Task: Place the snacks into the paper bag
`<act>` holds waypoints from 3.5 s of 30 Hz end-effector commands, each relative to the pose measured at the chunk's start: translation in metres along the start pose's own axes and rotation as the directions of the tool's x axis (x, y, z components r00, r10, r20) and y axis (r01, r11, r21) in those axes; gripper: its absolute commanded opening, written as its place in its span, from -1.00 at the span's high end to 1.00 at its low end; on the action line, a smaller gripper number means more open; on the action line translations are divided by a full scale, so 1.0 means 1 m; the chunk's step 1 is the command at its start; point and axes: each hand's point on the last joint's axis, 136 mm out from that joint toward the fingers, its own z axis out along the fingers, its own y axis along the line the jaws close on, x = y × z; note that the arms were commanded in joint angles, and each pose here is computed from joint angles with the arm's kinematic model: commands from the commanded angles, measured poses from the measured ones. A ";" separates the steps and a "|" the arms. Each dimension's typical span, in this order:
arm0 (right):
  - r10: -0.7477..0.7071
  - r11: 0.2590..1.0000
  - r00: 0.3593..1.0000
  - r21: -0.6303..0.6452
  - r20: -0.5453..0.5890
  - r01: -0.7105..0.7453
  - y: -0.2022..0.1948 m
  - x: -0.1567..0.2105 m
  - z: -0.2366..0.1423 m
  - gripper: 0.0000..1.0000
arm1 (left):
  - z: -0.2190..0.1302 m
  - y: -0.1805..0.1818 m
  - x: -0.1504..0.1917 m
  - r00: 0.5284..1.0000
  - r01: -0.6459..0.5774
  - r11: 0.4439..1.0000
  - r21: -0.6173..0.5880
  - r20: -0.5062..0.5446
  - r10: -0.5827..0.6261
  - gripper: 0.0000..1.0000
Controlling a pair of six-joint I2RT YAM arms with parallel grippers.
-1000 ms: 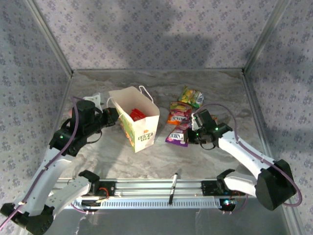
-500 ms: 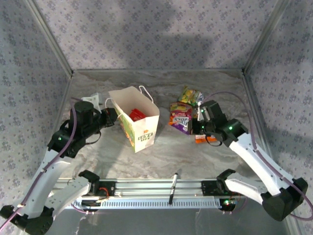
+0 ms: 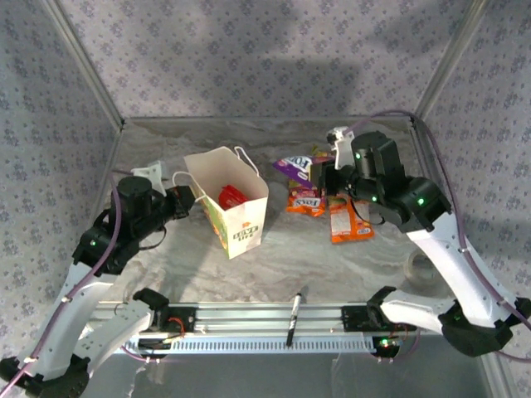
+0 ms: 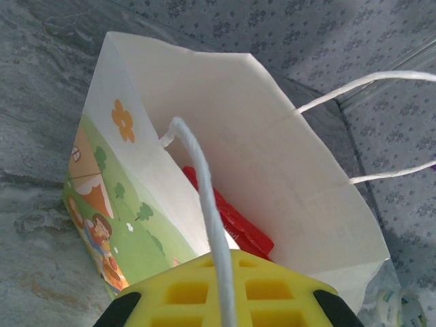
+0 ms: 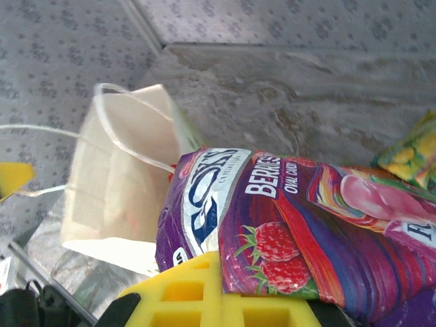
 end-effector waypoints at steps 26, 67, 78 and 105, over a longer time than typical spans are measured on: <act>-0.613 0.742 0.768 -0.201 0.185 0.640 0.182 -0.042 0.003 1.00 | -0.011 0.010 0.002 0.999 -0.043 0.998 -0.037 0.008 0.043 0.89; -0.749 0.376 0.647 -0.712 0.143 0.592 0.177 0.026 0.093 1.00 | -0.028 0.018 0.013 0.999 -0.045 0.998 -0.046 -0.010 0.044 0.89; -0.714 0.469 0.686 -0.632 0.139 0.617 0.156 -0.015 0.124 1.00 | -0.030 0.017 0.014 0.999 -0.047 0.998 -0.042 -0.013 0.047 0.90; -0.962 0.268 0.224 -0.399 -0.154 0.877 0.113 0.059 0.149 1.00 | -0.033 0.012 0.003 0.998 -0.051 0.998 -0.036 0.021 0.052 0.90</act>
